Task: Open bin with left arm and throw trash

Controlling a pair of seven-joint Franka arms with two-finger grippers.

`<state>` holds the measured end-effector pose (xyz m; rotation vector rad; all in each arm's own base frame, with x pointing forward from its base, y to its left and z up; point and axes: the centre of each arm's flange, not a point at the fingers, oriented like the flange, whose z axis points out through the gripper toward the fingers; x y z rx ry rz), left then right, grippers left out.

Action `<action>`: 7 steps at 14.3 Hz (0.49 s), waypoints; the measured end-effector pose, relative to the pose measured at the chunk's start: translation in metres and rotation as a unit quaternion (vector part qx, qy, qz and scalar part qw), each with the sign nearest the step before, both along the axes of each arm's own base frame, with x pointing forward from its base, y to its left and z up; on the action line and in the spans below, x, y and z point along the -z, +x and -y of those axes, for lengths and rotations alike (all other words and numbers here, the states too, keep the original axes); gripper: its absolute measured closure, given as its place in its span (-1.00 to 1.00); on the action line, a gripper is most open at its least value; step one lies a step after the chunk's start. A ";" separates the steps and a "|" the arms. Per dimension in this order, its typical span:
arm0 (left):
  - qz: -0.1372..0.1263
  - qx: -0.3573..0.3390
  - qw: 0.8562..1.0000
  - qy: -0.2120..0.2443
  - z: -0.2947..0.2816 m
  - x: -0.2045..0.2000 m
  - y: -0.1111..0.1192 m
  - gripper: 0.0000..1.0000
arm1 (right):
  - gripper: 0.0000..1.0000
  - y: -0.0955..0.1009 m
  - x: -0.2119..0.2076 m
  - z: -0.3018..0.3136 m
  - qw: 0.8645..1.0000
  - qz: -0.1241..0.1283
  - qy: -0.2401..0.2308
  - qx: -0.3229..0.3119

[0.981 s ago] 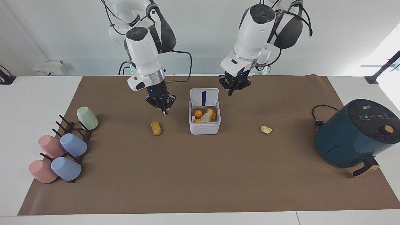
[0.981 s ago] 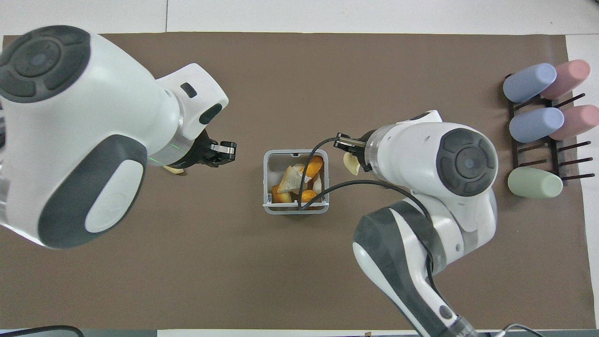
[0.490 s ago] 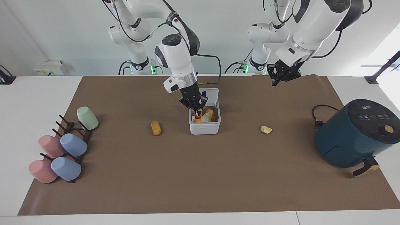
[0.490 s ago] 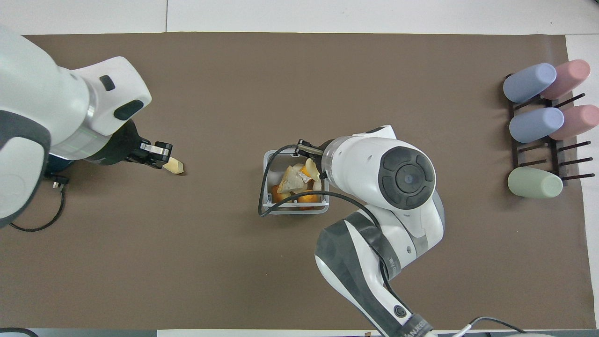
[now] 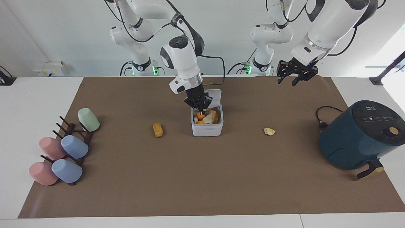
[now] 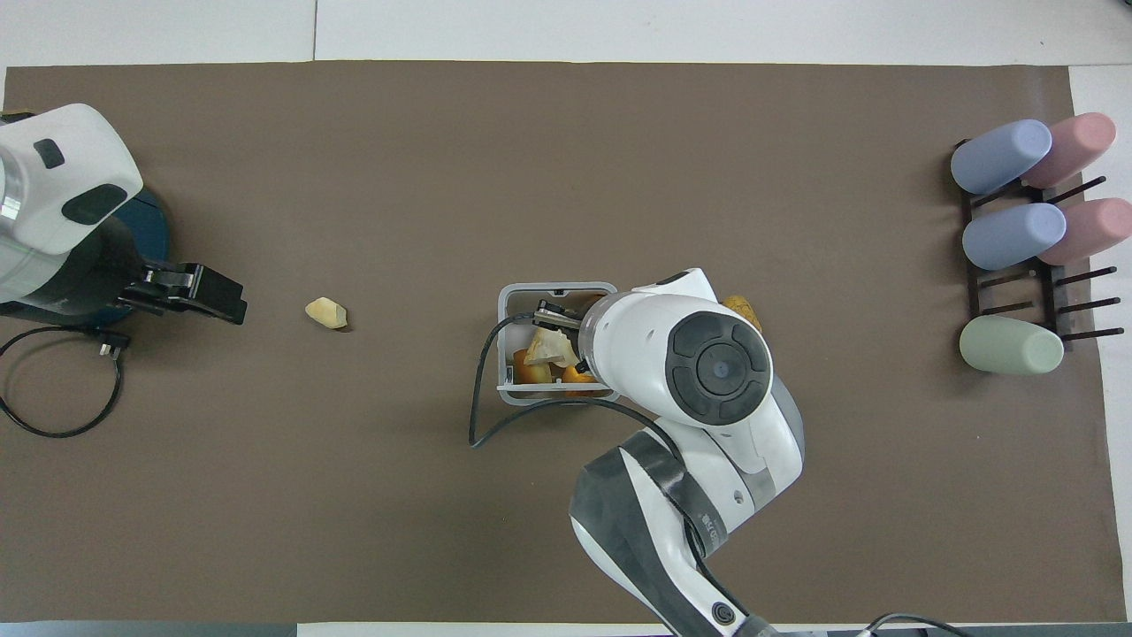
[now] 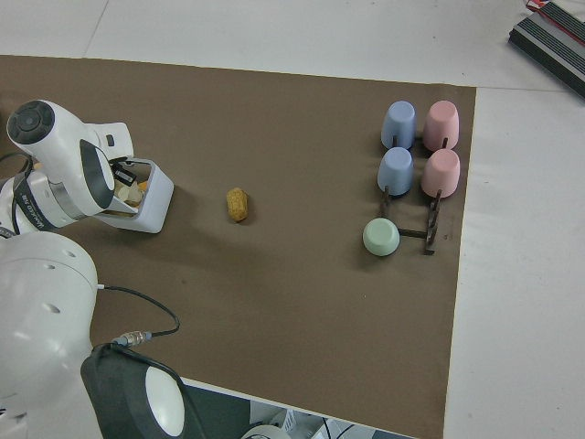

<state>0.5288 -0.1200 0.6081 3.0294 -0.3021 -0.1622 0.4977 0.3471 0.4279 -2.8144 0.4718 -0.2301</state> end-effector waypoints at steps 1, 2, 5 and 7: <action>0.006 -0.006 1.000 -0.001 -0.004 0.010 0.004 -0.98 | 0.14 0.000 -0.001 0.000 1.000 0.001 0.000 0.000; 0.015 -0.013 1.000 -0.003 -0.008 0.025 0.009 -1.00 | -0.12 0.001 -0.002 0.001 1.000 0.002 0.000 0.001; 0.027 -0.032 0.999 -0.004 -0.020 0.081 0.020 -1.00 | -0.75 0.006 -0.002 0.009 1.000 0.003 -0.001 0.006; 0.031 -0.051 0.998 -0.003 -0.022 0.117 0.027 -1.00 | -1.00 0.015 -0.002 0.023 1.000 0.012 -0.016 -0.013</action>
